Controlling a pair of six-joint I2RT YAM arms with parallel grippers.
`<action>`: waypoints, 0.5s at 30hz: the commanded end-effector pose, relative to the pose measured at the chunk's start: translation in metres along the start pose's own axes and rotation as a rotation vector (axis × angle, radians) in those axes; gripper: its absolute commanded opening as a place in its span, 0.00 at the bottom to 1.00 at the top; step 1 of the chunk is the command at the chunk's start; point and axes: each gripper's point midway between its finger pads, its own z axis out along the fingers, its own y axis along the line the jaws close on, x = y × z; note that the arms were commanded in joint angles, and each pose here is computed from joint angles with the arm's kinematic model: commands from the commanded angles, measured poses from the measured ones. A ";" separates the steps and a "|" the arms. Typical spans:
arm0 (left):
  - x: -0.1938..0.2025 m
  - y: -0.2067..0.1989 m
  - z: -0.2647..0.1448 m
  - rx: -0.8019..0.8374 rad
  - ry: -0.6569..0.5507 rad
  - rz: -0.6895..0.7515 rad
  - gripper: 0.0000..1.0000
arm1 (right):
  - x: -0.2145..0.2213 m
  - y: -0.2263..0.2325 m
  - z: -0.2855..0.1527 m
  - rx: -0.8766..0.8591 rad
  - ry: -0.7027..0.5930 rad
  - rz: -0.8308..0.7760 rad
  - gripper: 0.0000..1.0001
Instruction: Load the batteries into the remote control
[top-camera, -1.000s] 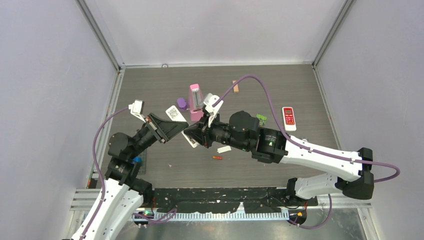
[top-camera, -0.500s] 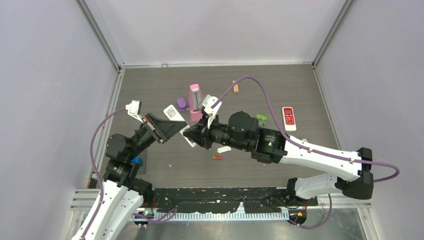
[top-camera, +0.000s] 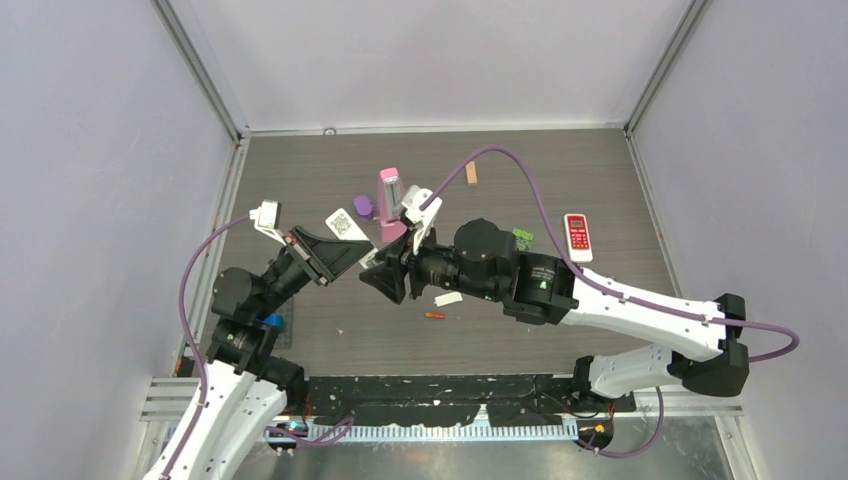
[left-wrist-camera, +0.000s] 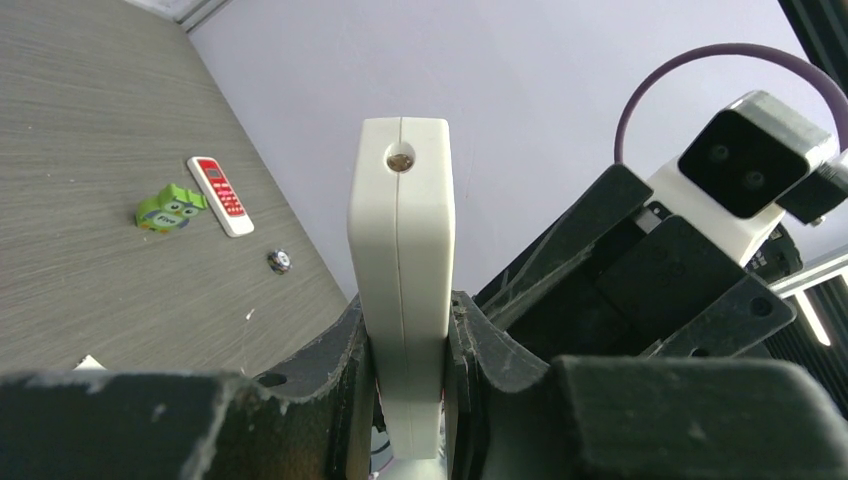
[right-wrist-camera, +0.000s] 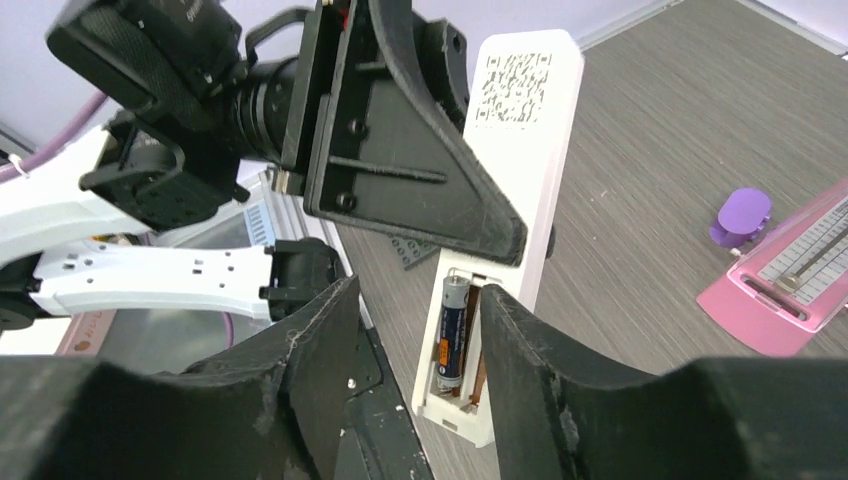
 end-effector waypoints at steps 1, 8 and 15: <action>-0.007 -0.018 -0.002 0.056 -0.030 0.036 0.00 | -0.040 0.003 -0.012 0.021 -0.083 0.048 0.55; -0.006 -0.019 -0.004 0.070 -0.034 0.058 0.00 | -0.059 -0.003 -0.031 0.085 -0.113 0.160 0.84; -0.004 -0.033 -0.007 0.141 -0.021 0.119 0.00 | -0.041 -0.010 -0.025 0.111 -0.015 0.340 0.96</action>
